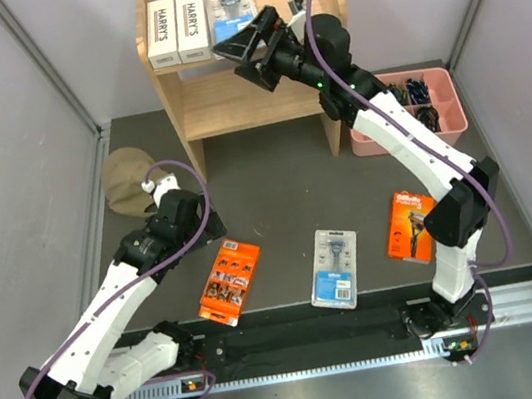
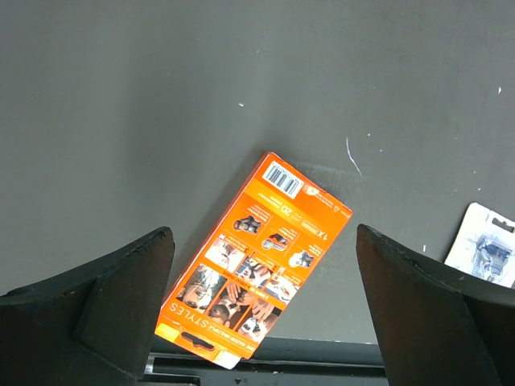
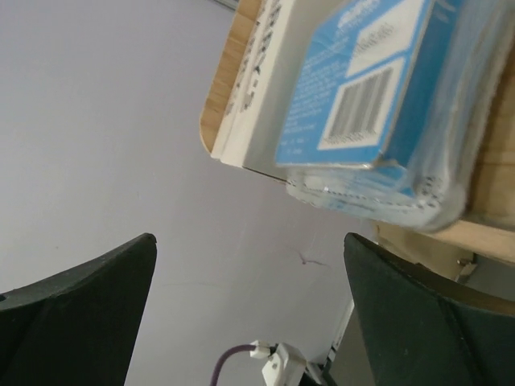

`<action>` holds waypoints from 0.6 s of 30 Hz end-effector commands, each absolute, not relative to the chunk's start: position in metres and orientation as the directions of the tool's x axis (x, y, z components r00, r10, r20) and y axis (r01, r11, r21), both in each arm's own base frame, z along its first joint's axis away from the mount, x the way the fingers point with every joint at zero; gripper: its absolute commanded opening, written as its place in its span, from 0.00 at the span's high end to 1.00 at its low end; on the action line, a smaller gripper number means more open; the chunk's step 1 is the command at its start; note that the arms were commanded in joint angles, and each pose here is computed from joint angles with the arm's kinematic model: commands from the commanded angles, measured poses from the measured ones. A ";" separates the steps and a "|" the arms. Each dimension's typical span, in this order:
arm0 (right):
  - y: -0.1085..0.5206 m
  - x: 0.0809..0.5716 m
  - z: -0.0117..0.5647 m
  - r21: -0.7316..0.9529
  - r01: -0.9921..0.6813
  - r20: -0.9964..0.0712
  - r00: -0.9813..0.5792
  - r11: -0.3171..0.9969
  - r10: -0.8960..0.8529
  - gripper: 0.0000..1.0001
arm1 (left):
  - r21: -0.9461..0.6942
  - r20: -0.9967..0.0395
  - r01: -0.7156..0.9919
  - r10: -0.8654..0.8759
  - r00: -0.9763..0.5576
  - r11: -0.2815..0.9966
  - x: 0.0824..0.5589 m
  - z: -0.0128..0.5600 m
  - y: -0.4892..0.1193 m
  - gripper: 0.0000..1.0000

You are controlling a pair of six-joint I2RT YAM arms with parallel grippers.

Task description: Place and organize the shaving razors onto the shelf

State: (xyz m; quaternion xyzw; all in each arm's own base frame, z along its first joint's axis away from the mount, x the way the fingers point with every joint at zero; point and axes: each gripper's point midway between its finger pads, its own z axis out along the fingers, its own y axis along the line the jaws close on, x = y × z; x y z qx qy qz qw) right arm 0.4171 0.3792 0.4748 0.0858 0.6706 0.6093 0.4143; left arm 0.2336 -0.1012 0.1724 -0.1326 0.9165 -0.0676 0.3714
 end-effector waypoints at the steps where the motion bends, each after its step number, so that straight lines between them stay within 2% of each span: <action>1: 0.362 0.405 0.455 0.878 -0.358 -0.479 -0.666 0.318 0.572 0.01 | -0.238 -0.672 -0.162 -0.283 -0.684 0.958 0.233 0.178 -0.105 0.01; 3: 0.358 0.399 0.432 0.868 -0.341 -0.493 -0.680 0.362 0.542 0.01 | -0.247 -0.671 -0.152 -0.282 -0.685 0.957 0.233 0.181 -0.107 0.01; 5: 0.345 0.382 0.437 0.853 -0.361 -0.520 -0.661 0.378 0.541 0.01 | -0.258 -0.676 -0.142 -0.283 -0.680 0.956 0.234 0.184 -0.109 0.01; 7: 0.331 0.375 0.404 0.827 -0.334 -0.549 -0.651 0.452 0.525 0.01 | -0.268 -0.678 -0.128 -0.281 -0.680 0.955 0.234 0.185 -0.111 0.01; 8: 0.318 0.359 0.413 0.814 -0.355 -0.572 -0.628 0.460 0.528 0.01 | -0.268 -0.679 -0.120 -0.276 -0.681 0.956 0.234 0.186 -0.112 0.01; 9: 0.309 0.357 0.386 0.789 -0.326 -0.593 -0.625 0.520 0.507 0.01 | -0.278 -0.680 -0.106 -0.273 -0.680 0.955 0.234 0.189 -0.114 0.01; 12: 0.275 0.335 0.356 0.712 -0.288 -0.655 -0.600 0.640 0.459 0.01 | -0.286 -0.684 -0.072 -0.255 -0.683 0.956 0.235 0.192 -0.119 0.01; 18: 0.220 0.295 0.313 0.606 -0.204 -0.711 -0.572 0.769 0.409 0.01 | -0.341 -0.686 0.013 -0.240 -0.687 0.940 0.238 0.198 -0.137 0.01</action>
